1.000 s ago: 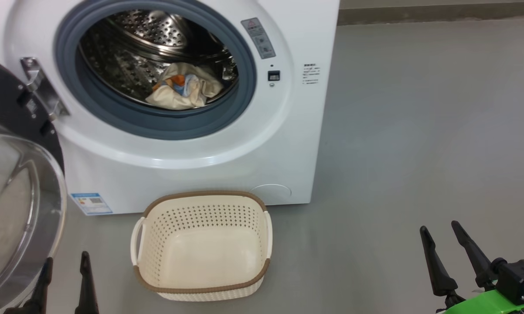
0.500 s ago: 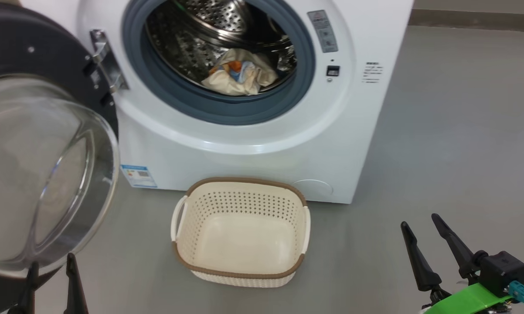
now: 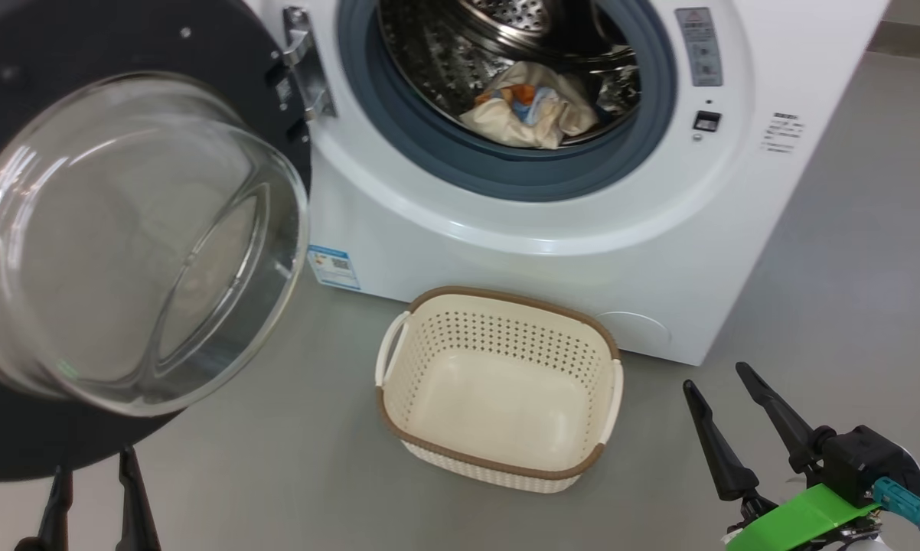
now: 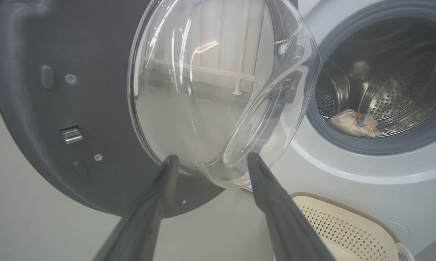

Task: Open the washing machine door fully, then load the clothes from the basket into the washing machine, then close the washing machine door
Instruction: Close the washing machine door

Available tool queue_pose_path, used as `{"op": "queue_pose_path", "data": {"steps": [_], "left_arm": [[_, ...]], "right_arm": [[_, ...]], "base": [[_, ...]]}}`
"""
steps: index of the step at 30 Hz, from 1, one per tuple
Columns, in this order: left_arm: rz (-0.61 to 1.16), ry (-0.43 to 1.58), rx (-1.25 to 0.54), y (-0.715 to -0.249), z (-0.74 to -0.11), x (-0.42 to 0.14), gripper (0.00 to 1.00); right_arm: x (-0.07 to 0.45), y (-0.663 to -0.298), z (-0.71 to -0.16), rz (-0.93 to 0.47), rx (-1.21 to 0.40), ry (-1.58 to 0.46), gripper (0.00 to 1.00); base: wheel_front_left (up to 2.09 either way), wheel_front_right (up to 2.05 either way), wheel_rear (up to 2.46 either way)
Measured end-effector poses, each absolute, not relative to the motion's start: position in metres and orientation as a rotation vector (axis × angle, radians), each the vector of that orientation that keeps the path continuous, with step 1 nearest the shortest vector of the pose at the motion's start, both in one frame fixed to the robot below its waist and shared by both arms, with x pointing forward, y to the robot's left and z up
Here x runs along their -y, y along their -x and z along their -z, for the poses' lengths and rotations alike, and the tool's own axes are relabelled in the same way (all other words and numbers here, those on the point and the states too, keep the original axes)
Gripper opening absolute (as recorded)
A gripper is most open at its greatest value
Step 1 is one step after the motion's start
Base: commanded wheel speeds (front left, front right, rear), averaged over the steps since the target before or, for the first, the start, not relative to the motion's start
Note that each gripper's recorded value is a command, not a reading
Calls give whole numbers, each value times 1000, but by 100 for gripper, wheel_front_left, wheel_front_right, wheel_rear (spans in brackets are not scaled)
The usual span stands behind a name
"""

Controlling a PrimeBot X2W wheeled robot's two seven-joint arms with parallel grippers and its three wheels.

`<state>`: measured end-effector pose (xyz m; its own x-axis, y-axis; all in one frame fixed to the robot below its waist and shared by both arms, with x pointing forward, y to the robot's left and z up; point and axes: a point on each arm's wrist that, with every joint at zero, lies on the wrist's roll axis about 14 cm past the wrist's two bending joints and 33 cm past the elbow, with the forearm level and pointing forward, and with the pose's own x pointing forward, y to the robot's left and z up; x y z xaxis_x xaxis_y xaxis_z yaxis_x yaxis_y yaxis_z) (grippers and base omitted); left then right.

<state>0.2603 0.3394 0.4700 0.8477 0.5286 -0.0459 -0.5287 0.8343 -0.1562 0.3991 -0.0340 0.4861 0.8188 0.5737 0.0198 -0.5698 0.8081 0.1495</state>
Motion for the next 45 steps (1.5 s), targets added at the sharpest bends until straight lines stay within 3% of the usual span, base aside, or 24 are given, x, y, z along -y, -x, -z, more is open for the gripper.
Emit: {"op": "queue_pose_path", "data": {"steps": [21,35,36,37,38,39,45], "left_arm": [[-777,186,-14,-181,-463,-368,100],[-796,220,35,-177,-472,-372,100],[-798,249,57,-177,-474,-374,83],[-800,261,75,-175,-477,-376,57],[-803,272,91,-174,-480,-378,4],[-811,294,111,-172,-482,-382,0],[-863,482,341,-172,-514,-413,0]], "right_arm": [[-52,-396,-488,-868,-33,-153,100],[-58,-394,-486,-893,-46,-155,100],[-57,-394,-486,-893,-46,-155,100],[-57,-394,-486,-892,-46,-155,100],[-57,-394,-485,-892,-47,-156,100],[-57,-395,-485,-891,-48,-157,100],[-54,-399,-483,-872,-51,-164,100]], "base": [[0,0,0],[0,0,0],[0,0,0],[0,0,0],[0,0,0],[0,0,0],[0,0,0]]}}
